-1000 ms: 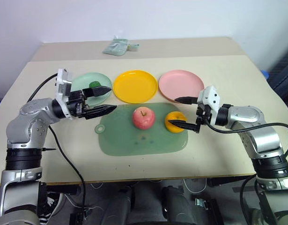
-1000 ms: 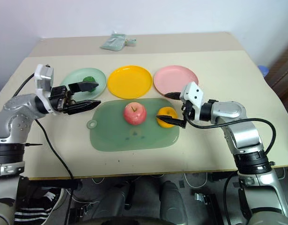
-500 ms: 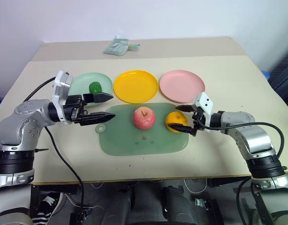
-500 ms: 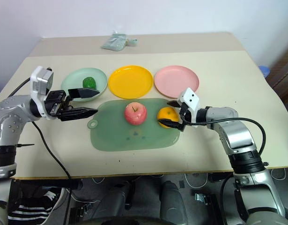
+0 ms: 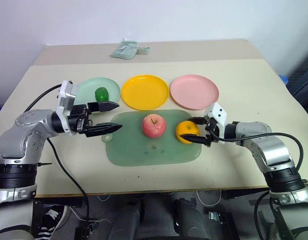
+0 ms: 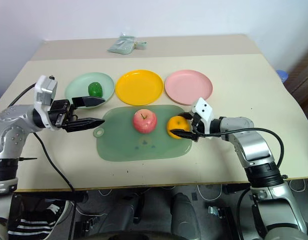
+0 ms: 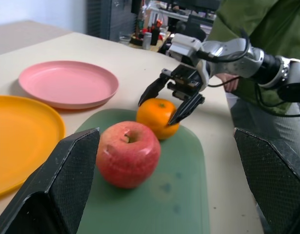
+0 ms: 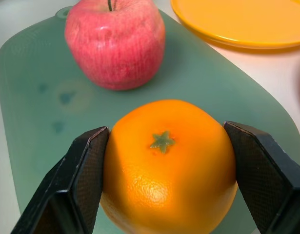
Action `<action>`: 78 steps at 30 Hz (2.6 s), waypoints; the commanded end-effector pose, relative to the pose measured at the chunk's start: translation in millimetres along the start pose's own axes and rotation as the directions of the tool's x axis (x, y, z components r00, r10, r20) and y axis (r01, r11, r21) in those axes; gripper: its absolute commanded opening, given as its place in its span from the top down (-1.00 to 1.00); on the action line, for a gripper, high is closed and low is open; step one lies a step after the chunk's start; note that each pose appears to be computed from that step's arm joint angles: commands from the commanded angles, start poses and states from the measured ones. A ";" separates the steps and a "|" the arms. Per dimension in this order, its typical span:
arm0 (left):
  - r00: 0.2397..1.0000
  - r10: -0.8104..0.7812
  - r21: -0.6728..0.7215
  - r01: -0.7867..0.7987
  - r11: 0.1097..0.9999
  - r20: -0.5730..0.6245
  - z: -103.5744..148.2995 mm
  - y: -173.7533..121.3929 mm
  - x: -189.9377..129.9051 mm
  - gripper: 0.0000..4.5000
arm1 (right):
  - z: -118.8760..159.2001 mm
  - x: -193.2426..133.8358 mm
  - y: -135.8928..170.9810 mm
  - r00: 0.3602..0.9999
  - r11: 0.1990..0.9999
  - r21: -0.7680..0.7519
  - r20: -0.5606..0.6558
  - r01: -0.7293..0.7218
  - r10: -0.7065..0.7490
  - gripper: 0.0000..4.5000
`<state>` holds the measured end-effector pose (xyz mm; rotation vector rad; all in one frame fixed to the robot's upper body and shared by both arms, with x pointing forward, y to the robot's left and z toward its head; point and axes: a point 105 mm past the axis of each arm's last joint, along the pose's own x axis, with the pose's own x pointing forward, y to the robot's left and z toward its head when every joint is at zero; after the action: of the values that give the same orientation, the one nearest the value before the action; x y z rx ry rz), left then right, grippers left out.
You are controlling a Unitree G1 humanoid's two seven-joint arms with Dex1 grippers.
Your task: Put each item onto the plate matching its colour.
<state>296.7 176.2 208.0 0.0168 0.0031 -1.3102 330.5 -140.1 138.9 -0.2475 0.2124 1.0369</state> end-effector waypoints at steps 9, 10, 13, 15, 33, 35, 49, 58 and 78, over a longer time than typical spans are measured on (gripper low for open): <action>0.972 0.206 0.224 -0.227 0.948 0.113 15.3 36.2 9.5 -1.00 | 111.0 30.1 -48.8 0.919 0.964 -0.113 0.346 0.240 -0.188 -0.41; 0.969 0.222 0.230 -0.243 0.942 0.112 13.1 38.4 9.8 -1.00 | 120.6 41.9 -49.7 0.911 0.965 -0.108 0.369 0.238 -0.184 -0.41; 0.952 0.290 0.234 -0.305 0.923 0.097 5.0 47.3 9.3 -1.00 | 134.9 76.1 -54.7 0.899 0.956 -0.116 0.387 0.270 -0.206 -0.41; 0.940 0.324 0.236 -0.342 0.910 0.110 3.6 50.7 8.8 -1.00 | 133.7 96.6 -58.0 0.909 0.953 -0.115 0.351 0.281 -0.226 -0.41; 0.899 0.425 0.226 -0.438 0.870 0.107 -16.7 55.3 -2.3 -1.00 | 94.6 169.0 -34.2 0.939 0.948 -0.101 0.208 0.300 -0.275 -0.99; 0.899 0.425 0.226 -0.439 0.870 0.109 -17.2 55.5 -2.3 -1.00 | 97.8 169.9 -32.1 0.938 0.952 -0.095 0.223 0.291 -0.264 -0.99; 0.957 0.259 0.177 -0.279 0.944 0.129 -2.8 28.6 -3.7 -1.00 | 158.0 100.4 -57.2 0.859 0.987 0.032 0.488 0.160 -0.156 -0.99; 0.986 0.163 0.152 -0.167 0.974 0.036 -3.5 17.9 -7.8 -1.00 | 138.5 58.2 14.5 0.931 0.989 -0.139 0.352 -0.054 0.101 -0.99; 0.986 0.122 0.087 -0.112 0.990 -0.116 -23.1 5.9 -20.8 -1.00 | 66.3 98.4 62.4 0.995 0.987 -0.145 0.060 -0.066 0.075 -0.99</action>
<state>300.0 201.4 181.4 0.1353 0.0695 -1.1725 327.7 -11.8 162.6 -0.3249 0.1220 1.1398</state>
